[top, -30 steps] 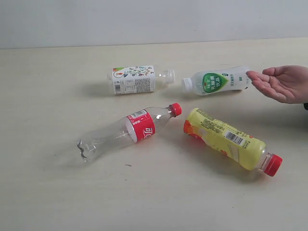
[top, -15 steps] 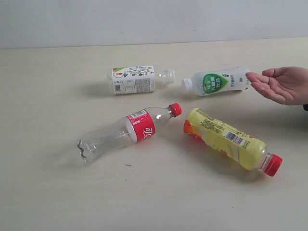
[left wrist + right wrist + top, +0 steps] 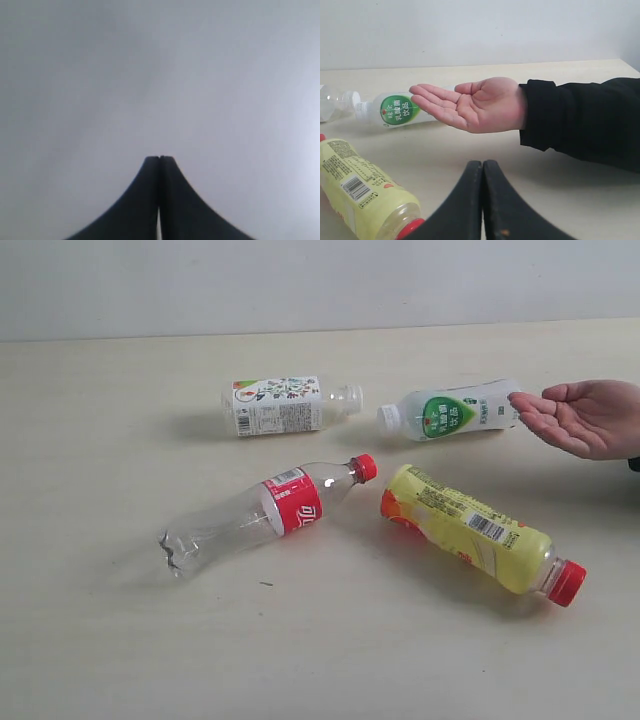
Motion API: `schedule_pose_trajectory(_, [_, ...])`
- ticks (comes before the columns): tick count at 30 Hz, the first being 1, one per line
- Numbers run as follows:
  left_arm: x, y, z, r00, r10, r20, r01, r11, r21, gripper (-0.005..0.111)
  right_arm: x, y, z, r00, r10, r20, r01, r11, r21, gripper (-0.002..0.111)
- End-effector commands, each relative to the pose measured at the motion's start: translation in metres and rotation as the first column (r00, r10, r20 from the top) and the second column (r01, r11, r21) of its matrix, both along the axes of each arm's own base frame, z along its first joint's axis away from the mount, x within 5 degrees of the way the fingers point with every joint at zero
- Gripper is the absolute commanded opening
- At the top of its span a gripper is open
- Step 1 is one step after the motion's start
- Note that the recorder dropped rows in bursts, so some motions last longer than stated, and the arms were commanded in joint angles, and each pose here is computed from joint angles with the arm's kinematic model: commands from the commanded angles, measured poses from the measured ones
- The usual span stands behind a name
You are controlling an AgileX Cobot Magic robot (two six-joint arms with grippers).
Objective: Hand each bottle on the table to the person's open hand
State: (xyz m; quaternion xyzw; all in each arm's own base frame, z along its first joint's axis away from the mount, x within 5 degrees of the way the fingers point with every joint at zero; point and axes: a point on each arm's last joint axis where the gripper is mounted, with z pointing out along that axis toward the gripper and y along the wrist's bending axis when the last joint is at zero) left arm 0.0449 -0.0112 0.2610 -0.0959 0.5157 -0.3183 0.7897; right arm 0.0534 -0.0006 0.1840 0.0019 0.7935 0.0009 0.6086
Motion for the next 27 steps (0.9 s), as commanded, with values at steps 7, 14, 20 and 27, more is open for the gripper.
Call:
schedule_pose_trajectory(7, [0.094, -0.002, 0.094, 0.8, 0.256, -0.543, -0.033, 0.922, 0.386, 0.0, 0.0, 0.0, 0.0, 1.0, -0.007, 0.006, 0.007, 1.0, -0.003, 0.0])
schedule_pose_trajectory(14, [0.186, -0.022, 0.069, 0.331, 0.317, -0.889, 0.408, 0.801, 0.438, 0.0, 0.0, 0.0, 0.0, 1.0, -0.007, 0.006, 0.007, 1.0, -0.003, 0.0])
schedule_pose_trajectory(20, [0.224, -0.045, 0.045, 0.095, 0.273, -0.957, 0.765, 0.595, 0.245, 0.0, 0.0, 0.0, 0.0, 1.0, -0.007, 0.006, 0.007, 1.0, -0.003, 0.0])
schedule_pose_trajectory(27, [0.235, -0.099, 0.032, 0.165, 0.278, -0.946, 0.938, 0.254, 0.238, 0.0, 0.0, 0.0, 0.0, 1.0, -0.007, 0.006, 0.007, 1.0, -0.003, 0.0])
